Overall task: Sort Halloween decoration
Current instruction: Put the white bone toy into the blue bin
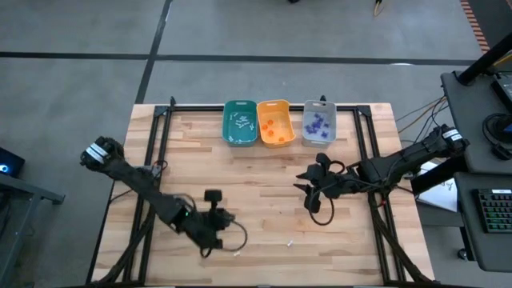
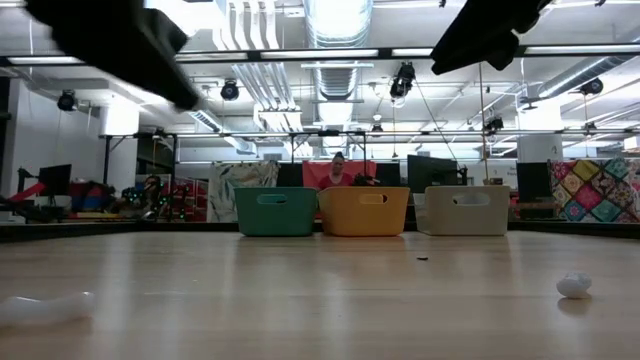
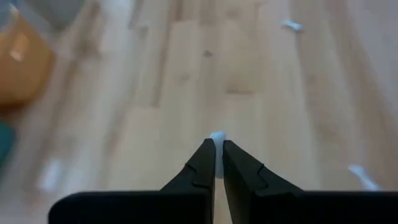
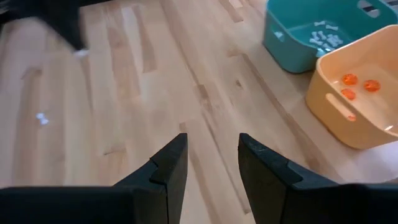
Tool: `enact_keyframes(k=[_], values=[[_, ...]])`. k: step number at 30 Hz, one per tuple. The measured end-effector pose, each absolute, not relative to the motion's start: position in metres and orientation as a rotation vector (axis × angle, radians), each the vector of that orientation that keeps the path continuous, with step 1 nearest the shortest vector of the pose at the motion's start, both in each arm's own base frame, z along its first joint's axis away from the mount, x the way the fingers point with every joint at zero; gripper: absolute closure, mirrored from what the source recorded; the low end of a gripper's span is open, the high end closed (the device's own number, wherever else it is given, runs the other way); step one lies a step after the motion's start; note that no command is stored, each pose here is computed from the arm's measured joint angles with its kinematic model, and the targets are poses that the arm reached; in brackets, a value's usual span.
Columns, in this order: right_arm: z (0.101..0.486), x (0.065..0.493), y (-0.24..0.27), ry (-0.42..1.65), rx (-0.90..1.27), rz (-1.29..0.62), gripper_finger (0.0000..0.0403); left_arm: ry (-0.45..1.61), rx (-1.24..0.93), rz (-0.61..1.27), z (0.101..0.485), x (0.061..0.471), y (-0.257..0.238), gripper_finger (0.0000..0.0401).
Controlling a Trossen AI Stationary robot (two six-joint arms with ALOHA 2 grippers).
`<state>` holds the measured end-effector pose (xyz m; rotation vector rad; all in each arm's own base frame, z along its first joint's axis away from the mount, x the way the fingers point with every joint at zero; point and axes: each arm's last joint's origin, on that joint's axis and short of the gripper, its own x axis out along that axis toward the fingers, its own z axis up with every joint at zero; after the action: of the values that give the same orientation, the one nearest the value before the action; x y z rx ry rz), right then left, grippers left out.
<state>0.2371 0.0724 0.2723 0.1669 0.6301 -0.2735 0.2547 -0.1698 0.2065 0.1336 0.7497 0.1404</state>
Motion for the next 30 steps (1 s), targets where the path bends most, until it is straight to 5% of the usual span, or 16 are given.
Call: enact_keyframes(k=[16,30], values=[[0.262,0.225,0.098,0.656,0.179,-0.192,0.0273,0.800,0.327,0.084,0.245,0.288,-0.011,0.0401],[0.258,0.224,0.095,0.628,0.164,-0.279,0.0273,0.778,0.017,0.609,0.240,0.263,0.173,0.0401]])
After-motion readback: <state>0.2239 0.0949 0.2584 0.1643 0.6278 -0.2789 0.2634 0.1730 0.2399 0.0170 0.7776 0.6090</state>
